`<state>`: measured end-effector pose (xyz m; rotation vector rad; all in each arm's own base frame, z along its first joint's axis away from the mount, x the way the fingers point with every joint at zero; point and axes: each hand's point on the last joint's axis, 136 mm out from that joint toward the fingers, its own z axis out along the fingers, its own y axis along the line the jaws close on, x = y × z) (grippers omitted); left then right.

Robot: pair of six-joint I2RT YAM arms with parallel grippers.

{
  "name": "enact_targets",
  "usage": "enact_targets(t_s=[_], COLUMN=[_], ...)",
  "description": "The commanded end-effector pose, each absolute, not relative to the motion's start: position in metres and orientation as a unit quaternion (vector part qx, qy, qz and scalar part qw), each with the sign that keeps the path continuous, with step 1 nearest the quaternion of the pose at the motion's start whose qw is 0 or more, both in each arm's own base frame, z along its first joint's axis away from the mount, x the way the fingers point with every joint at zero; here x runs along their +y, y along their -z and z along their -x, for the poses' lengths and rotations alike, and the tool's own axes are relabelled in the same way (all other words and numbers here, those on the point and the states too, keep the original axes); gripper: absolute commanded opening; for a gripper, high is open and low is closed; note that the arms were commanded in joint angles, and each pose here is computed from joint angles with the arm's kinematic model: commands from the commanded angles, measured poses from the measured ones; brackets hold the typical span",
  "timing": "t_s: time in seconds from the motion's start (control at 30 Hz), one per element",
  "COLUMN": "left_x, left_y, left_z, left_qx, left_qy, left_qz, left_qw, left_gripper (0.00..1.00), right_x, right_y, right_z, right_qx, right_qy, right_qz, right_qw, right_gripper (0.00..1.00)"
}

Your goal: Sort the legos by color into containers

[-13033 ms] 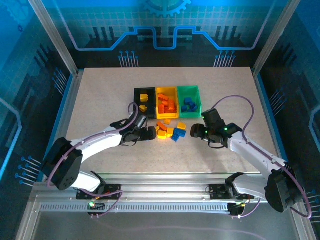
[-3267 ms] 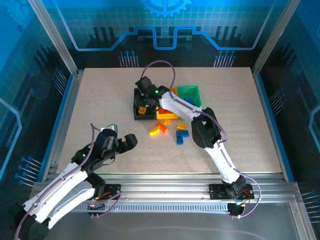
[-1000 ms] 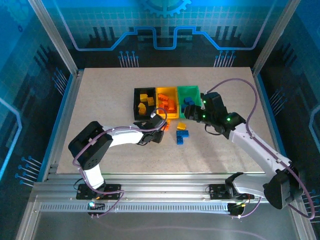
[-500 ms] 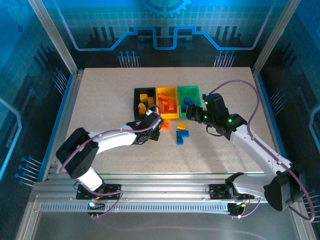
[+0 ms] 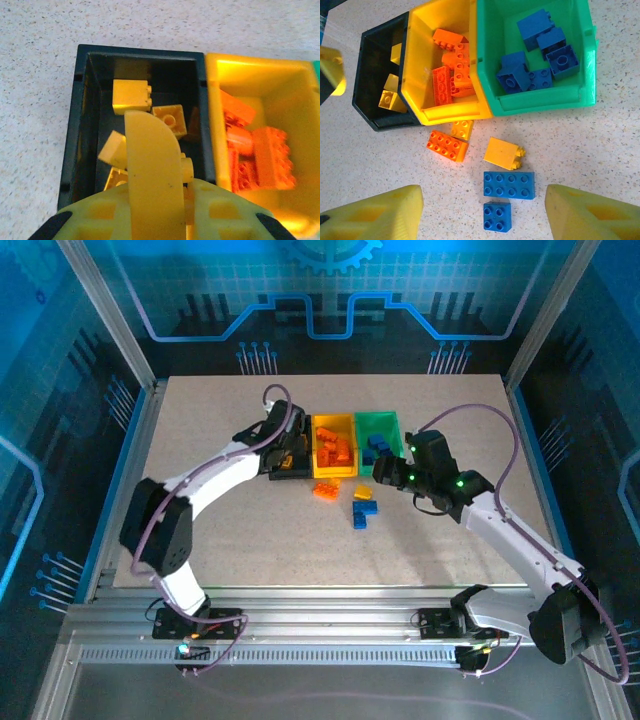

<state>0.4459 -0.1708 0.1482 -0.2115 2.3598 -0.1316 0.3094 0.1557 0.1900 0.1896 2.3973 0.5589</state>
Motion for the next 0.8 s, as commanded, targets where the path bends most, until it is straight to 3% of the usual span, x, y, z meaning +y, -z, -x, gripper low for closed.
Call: enact_targets(t_s=[0.0,0.1,0.2,0.4,0.6,0.77], left_x=[-0.161,-0.156,-0.158,-0.173,-0.194,-0.21], left_y=[-0.13,-0.116,-0.109,-0.13,-0.186,-0.209], left_z=[-0.462,-0.475,-0.481,-0.477,-0.451,-0.399], left_qx=[0.932,0.936,0.94,0.934,0.906,0.886], left_qy=[0.028,0.026,0.029,0.084,0.179,0.245], left_qz=[0.103,0.118,0.118,0.118,0.117,0.105], left_qw=[0.347,0.33,0.319,0.328,0.365,0.379], left_gripper=[0.15,0.18,0.27,0.68,0.99,0.99], right_x=[0.154,0.155,0.153,0.153,0.164,0.192], right_y=[-0.19,-0.186,-0.175,-0.149,-0.124,-0.107], right_z=[-0.305,-0.299,-0.292,-0.281,-0.284,-0.303], right_qx=[0.915,0.919,0.926,0.937,0.951,0.957], right_qy=[-0.225,-0.228,-0.221,-0.215,-0.196,-0.183], right_qz=[-0.077,-0.069,-0.065,-0.063,-0.059,-0.046], right_qw=[0.325,0.315,0.299,0.267,0.234,0.221], right_gripper=[0.67,0.67,0.68,0.7,0.73,0.73])
